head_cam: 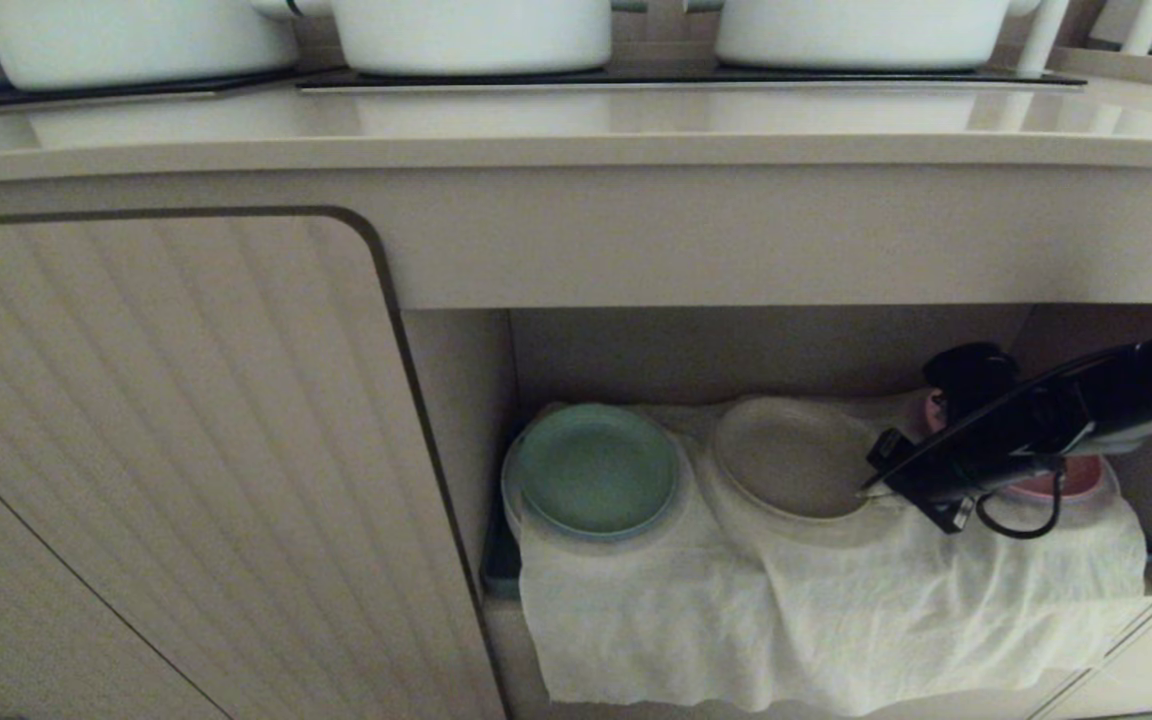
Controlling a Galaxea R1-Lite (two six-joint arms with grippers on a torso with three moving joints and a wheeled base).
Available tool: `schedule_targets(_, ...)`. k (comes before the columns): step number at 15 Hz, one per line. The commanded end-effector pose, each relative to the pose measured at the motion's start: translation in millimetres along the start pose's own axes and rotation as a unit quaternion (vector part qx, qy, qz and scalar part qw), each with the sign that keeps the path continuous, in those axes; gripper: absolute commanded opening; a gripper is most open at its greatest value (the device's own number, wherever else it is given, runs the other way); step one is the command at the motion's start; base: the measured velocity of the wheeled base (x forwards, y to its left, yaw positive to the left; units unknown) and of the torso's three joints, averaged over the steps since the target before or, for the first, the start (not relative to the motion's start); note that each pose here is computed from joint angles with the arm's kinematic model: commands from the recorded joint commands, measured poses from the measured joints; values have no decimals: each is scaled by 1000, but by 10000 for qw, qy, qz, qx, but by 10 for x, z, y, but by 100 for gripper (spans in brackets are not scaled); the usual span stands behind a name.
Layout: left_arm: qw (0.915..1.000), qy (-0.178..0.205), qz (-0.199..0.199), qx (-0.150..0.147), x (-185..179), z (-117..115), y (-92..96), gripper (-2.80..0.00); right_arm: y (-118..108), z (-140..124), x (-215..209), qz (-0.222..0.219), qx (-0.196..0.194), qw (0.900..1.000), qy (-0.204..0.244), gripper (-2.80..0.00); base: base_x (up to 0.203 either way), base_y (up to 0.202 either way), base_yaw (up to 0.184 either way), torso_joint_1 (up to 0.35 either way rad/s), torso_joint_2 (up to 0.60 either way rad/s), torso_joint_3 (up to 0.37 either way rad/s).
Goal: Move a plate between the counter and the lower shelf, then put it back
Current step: Put the plate in the cupboard
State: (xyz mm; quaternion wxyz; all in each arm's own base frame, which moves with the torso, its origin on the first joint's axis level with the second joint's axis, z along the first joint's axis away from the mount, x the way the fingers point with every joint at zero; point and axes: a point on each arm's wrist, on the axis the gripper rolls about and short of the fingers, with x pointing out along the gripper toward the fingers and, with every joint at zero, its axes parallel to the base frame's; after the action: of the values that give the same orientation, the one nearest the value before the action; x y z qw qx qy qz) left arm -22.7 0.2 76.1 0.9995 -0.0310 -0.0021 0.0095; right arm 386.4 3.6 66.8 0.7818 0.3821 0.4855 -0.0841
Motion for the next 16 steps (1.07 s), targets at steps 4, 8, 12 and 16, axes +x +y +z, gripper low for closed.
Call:
schedule_targets(4, 10000, -5, 4, -5, 0, 1, 0, -280, 10, 15, -46, -101, -22, 9998, -179, -280, 0, 0, 0, 0, 0, 0)
schedule_targets(8, 10000, -5, 4, -5, 0, 1, 0, -280, 15, 21, -48, -110, -166, 9996, -205, -280, 0, 0, 0, 0, 0, 0)
schedule_targets(12, 10000, -5, 4, -5, 0, 1, 0, -280, -1, 7, -42, -140, -154, 9996, -173, -280, 0, 0, 0, 0, 0, 0)
schedule_targets(16, 10000, -5, 4, -5, 0, 1, 0, -280, -43, -31, -23, -214, -113, 9997, -83, -280, 0, 0, 0, 0, 0, 0)
